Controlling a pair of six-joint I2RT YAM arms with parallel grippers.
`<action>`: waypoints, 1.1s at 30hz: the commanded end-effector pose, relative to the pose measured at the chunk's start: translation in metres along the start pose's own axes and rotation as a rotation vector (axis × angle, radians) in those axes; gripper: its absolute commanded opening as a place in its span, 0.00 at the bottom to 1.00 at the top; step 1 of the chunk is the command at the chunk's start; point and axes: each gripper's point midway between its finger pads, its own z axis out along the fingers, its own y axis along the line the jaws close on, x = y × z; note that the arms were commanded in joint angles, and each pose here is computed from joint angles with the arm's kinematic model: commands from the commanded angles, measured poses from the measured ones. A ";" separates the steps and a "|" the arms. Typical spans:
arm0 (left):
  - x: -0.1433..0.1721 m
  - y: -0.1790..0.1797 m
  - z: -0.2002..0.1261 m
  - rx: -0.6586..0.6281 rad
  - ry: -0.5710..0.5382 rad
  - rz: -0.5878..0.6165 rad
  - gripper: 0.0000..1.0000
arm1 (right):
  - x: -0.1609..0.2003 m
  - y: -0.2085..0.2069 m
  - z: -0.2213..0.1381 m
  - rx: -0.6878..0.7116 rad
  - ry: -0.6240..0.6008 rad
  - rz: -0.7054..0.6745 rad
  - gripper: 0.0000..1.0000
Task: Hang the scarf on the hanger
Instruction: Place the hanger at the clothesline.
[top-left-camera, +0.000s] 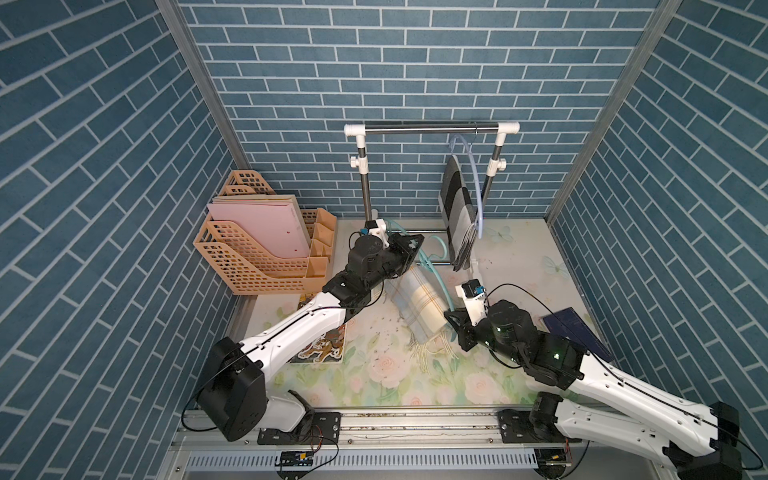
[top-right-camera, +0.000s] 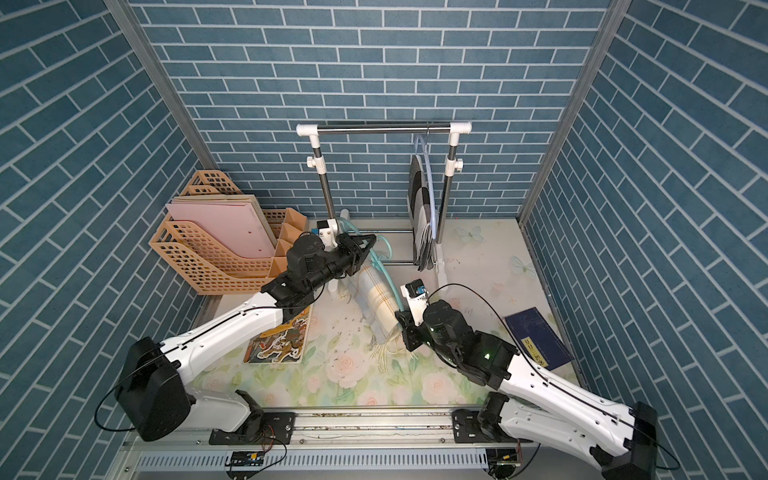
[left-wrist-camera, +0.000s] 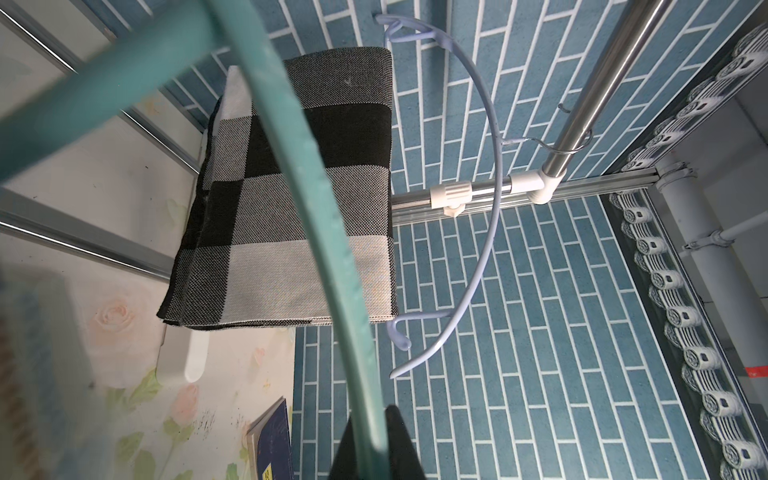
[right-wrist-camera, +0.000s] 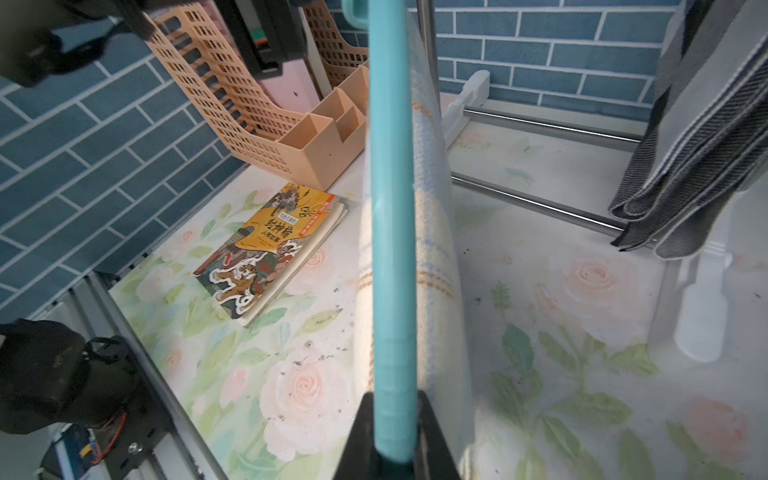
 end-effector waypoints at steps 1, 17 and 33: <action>-0.007 -0.037 -0.012 0.099 -0.018 0.018 0.00 | -0.012 -0.010 -0.006 0.046 -0.056 0.039 0.00; -0.002 -0.004 -0.009 0.041 0.010 0.021 0.48 | -0.075 -0.003 -0.030 0.050 -0.208 0.080 0.00; -0.055 0.026 -0.142 -0.328 -0.271 0.492 0.92 | -0.150 -0.007 -0.014 0.196 -0.204 0.099 0.00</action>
